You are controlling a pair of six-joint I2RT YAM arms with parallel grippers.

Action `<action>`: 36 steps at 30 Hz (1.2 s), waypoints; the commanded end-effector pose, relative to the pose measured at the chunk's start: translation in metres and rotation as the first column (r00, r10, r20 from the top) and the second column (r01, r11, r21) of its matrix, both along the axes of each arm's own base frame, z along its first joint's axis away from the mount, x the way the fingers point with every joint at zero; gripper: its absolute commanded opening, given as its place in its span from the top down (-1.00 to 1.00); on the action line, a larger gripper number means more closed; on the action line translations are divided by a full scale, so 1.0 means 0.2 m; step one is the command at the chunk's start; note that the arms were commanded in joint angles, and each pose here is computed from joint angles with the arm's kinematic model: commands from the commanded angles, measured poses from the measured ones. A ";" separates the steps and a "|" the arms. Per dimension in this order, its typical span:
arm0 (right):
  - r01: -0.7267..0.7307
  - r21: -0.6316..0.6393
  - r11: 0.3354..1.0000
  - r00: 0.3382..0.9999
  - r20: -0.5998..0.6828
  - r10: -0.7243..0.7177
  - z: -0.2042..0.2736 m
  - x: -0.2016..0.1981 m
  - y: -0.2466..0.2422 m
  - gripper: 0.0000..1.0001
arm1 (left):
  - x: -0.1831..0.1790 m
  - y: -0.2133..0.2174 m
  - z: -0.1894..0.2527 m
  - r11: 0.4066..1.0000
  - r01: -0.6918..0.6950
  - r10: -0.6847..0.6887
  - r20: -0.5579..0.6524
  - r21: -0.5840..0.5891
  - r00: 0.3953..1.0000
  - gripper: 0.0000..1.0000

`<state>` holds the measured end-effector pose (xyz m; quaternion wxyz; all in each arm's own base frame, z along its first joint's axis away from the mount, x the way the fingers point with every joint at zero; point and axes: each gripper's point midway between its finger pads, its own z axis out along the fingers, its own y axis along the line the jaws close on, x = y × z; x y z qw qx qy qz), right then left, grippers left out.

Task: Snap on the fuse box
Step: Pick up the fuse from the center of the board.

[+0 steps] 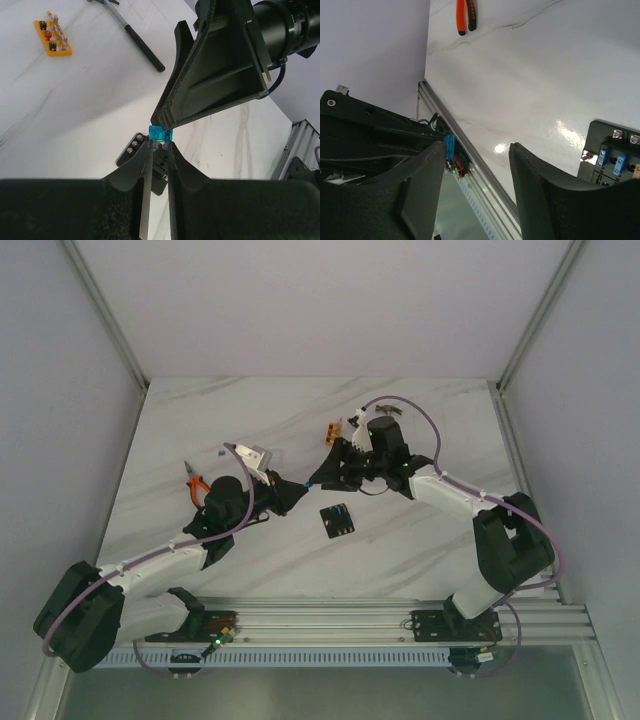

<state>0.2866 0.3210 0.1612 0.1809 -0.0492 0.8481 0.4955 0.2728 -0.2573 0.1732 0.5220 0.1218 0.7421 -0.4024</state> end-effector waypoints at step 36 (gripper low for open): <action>-0.092 0.174 0.980 0.995 0.040 0.087 0.18 -0.08 0.04 1.00 | -0.06 -0.07 0.09 0.997 0.065 -0.062 0.076 -0.040 0.995 0.64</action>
